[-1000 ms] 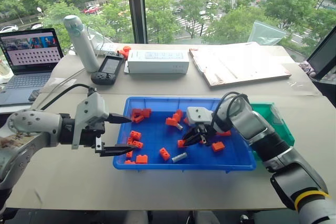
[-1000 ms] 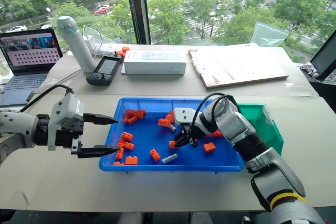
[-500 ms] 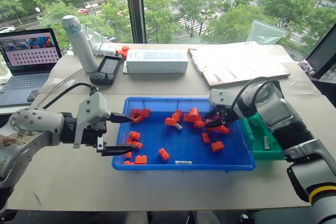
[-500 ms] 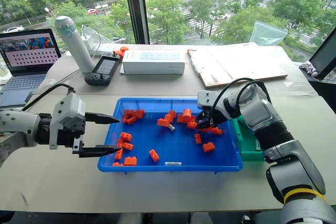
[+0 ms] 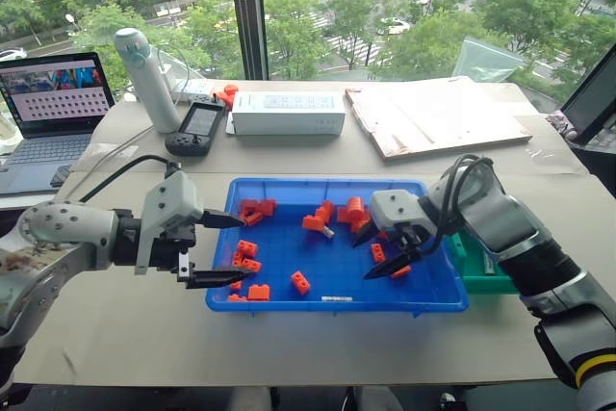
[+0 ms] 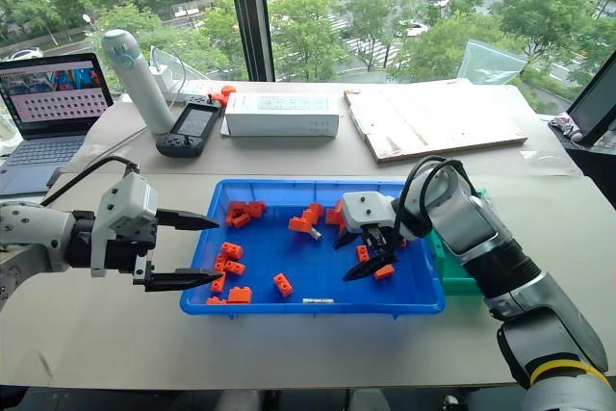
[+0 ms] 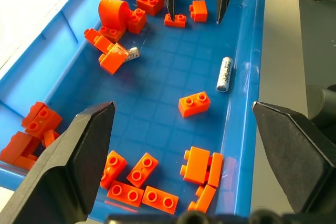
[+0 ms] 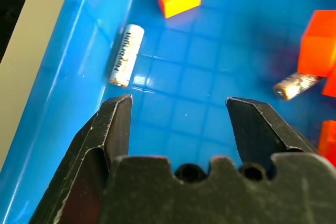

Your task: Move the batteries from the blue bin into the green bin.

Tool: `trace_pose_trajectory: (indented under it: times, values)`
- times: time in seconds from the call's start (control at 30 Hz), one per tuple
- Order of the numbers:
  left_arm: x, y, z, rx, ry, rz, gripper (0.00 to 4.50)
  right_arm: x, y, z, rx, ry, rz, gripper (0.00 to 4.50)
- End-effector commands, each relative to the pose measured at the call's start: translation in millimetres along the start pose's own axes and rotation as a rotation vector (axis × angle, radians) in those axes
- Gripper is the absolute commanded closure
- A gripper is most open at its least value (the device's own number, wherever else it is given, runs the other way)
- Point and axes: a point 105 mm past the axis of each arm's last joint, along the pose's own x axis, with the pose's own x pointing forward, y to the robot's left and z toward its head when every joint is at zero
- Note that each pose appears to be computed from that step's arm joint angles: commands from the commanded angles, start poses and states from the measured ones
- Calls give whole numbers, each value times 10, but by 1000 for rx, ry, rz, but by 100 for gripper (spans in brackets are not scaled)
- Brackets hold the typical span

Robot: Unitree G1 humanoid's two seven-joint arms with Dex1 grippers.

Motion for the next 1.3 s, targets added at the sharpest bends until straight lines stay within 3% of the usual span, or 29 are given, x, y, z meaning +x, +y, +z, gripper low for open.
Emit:
trace_pose_trajectory:
  times: [0.03, 0.43, 0.6, 0.8, 1.3]
  values:
    - [-50, -107, 100, 28, -6, -9, 0, -6, 96, 179, -109, -21, 72, 115]
    - [-76, -253, 65, -30, 8, 4, 0, 129, 172, 344, -410, -8, 188, 115]
    - [-66, -305, 62, -60, 12, 19, 0, 227, 196, 439, -410, -66, 256, 115]
    - [-143, -333, 59, -78, 31, 43, 0, 424, 303, 331, -333, -72, 326, 115]
    - [-210, -284, 100, -63, 57, 54, 0, 610, -102, 48, -200, 52, 106, 115]
